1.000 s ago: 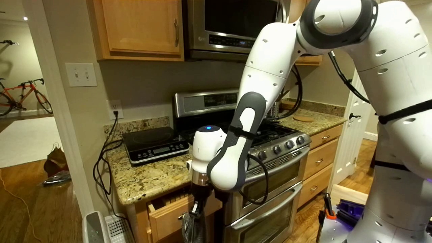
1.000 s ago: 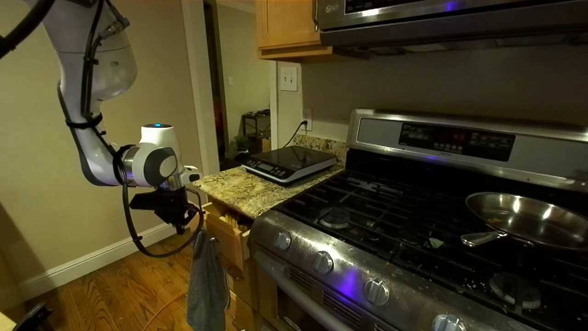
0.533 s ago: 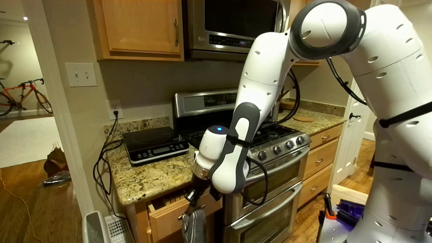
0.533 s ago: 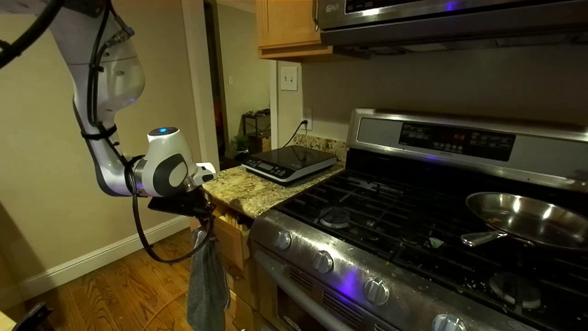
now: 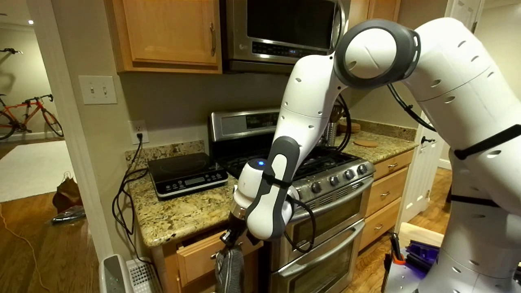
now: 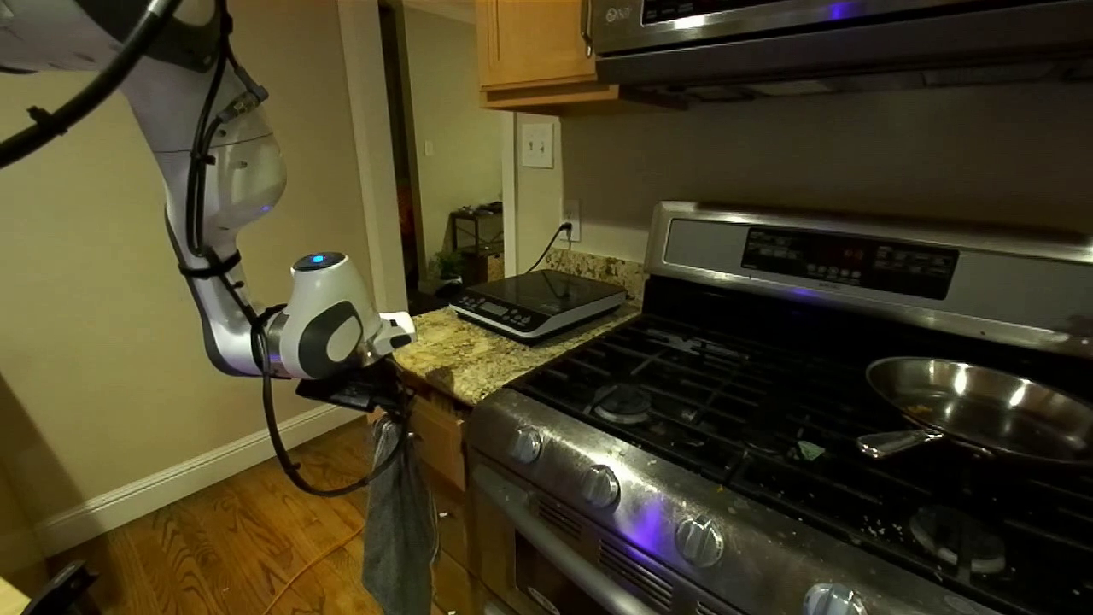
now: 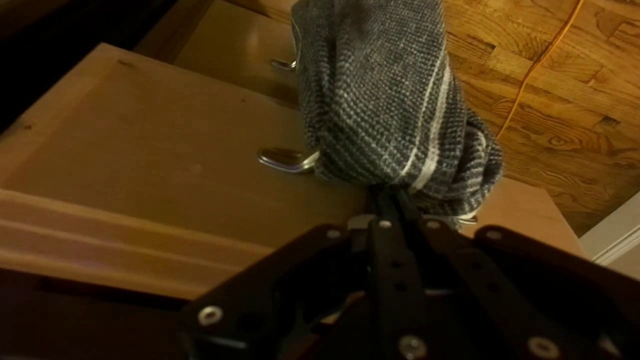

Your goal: Slide close the drawer on the left

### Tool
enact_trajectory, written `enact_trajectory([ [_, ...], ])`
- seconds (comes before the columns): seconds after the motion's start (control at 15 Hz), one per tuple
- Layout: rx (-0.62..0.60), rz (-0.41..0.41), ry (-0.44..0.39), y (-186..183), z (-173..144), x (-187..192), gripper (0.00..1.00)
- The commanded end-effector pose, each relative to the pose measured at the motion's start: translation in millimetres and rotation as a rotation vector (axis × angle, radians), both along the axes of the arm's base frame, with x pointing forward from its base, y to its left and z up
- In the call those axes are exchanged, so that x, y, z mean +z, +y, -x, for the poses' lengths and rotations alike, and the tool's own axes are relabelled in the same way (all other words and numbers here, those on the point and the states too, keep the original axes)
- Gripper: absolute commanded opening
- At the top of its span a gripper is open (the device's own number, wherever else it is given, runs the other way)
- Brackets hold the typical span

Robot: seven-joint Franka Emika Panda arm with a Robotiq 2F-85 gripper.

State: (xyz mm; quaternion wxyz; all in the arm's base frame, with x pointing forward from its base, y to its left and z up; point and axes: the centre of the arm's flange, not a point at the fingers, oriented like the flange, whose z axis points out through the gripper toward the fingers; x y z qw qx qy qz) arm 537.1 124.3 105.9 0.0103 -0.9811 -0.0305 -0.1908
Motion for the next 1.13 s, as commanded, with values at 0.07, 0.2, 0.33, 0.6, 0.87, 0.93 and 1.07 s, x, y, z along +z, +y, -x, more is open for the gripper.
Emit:
enact_trajectory([
  [0.07,-0.029,0.04,-0.069,-1.8,-13.8,1.2,0.06],
  [0.2,-0.022,0.052,-0.077,-0.6,-7.9,7.8,0.06],
  [0.33,0.053,0.028,-0.053,11.4,13.4,29.3,0.05],
  [0.6,0.21,0.013,-0.004,46.0,50.4,63.9,0.43],
  [0.87,0.301,0.01,0.16,69.7,78.0,78.2,0.69],
  [0.93,0.316,0.02,0.208,74.6,84.0,78.6,0.75],
  [1.07,0.293,0.01,0.171,86.5,72.3,60.1,0.63],
])
